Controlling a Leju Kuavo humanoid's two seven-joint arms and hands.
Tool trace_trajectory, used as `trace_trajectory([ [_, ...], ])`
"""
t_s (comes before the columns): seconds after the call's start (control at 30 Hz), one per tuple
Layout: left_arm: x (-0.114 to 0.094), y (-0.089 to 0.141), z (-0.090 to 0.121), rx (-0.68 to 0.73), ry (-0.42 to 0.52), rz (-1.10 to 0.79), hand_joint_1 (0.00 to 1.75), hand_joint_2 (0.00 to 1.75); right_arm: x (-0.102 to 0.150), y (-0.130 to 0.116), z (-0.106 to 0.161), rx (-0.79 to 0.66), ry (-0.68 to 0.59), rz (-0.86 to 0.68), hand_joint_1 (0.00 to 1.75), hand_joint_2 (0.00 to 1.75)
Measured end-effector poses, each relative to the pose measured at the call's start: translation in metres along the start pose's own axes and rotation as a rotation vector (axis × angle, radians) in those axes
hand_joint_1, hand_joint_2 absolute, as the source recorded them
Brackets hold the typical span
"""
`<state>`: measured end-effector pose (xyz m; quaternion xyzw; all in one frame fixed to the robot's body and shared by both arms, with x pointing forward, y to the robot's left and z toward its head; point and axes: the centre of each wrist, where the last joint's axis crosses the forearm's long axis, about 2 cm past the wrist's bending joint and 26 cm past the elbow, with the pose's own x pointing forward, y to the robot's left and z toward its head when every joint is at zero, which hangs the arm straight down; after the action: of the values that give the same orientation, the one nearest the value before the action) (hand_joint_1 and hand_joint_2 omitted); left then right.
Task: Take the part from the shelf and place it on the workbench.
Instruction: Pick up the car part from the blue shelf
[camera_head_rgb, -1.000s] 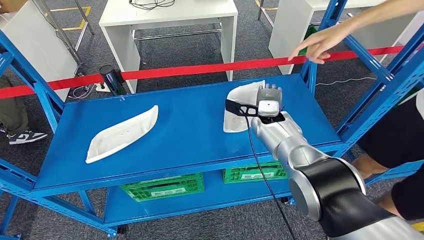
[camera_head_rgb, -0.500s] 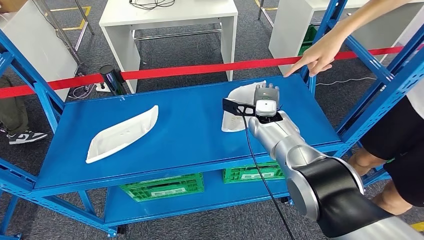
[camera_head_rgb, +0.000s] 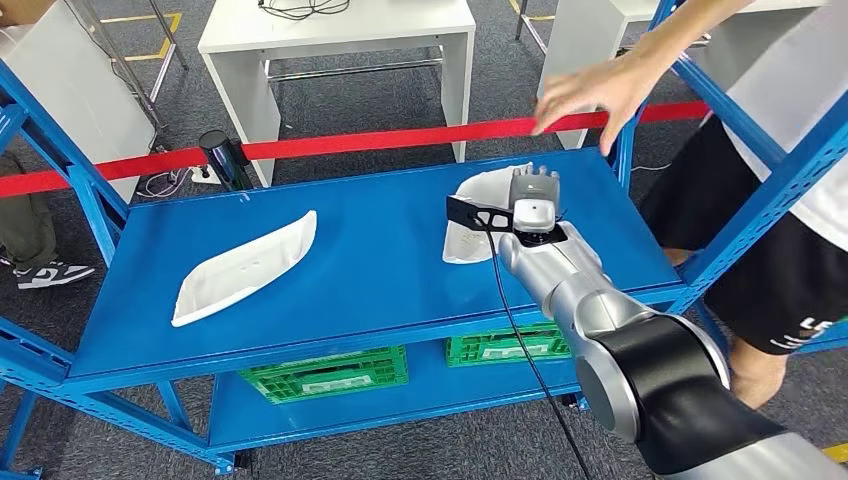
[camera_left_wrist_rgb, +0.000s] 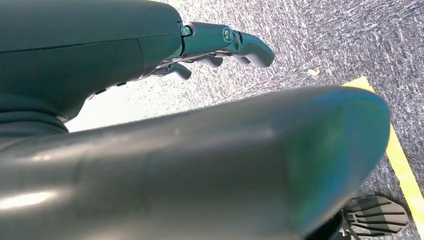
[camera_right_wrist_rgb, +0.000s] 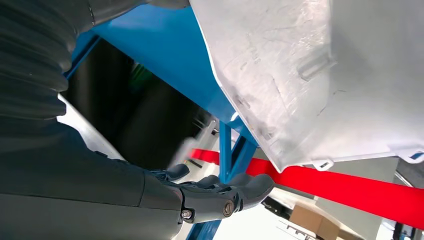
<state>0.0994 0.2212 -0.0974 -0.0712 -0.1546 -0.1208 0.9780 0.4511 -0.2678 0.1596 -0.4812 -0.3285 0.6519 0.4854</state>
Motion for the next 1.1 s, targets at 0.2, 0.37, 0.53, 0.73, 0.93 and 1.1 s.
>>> trace_trajectory([
  [0.2, -0.001, -0.001, 0.000, -0.002, 0.002, 0.022, 0.00, 0.00, 0.001, 0.000, 0.000, -0.008, -0.016, 0.006, 0.00, 1.75],
  [0.37, -0.002, -0.007, 0.000, -0.012, 0.005, 0.048, 0.00, 0.00, 0.007, -0.002, 0.001, -0.015, -0.049, 0.033, 0.00, 1.75],
  [0.53, -0.008, -0.012, 0.001, -0.019, 0.017, 0.061, 0.00, 0.00, 0.015, -0.003, 0.002, -0.017, -0.073, 0.053, 0.00, 1.75],
  [0.73, -0.013, -0.015, 0.001, -0.027, 0.032, 0.060, 0.00, 0.00, 0.023, -0.001, 0.004, -0.016, -0.093, 0.066, 0.00, 1.75],
  [0.93, -0.016, -0.018, 0.001, -0.032, 0.042, 0.058, 0.00, 0.00, 0.025, 0.002, 0.005, -0.013, -0.098, 0.073, 0.00, 1.75],
  [1.1, -0.014, -0.018, 0.001, -0.033, 0.040, 0.055, 0.00, 0.00, 0.025, 0.002, 0.005, -0.013, -0.093, 0.070, 0.00, 1.75],
])
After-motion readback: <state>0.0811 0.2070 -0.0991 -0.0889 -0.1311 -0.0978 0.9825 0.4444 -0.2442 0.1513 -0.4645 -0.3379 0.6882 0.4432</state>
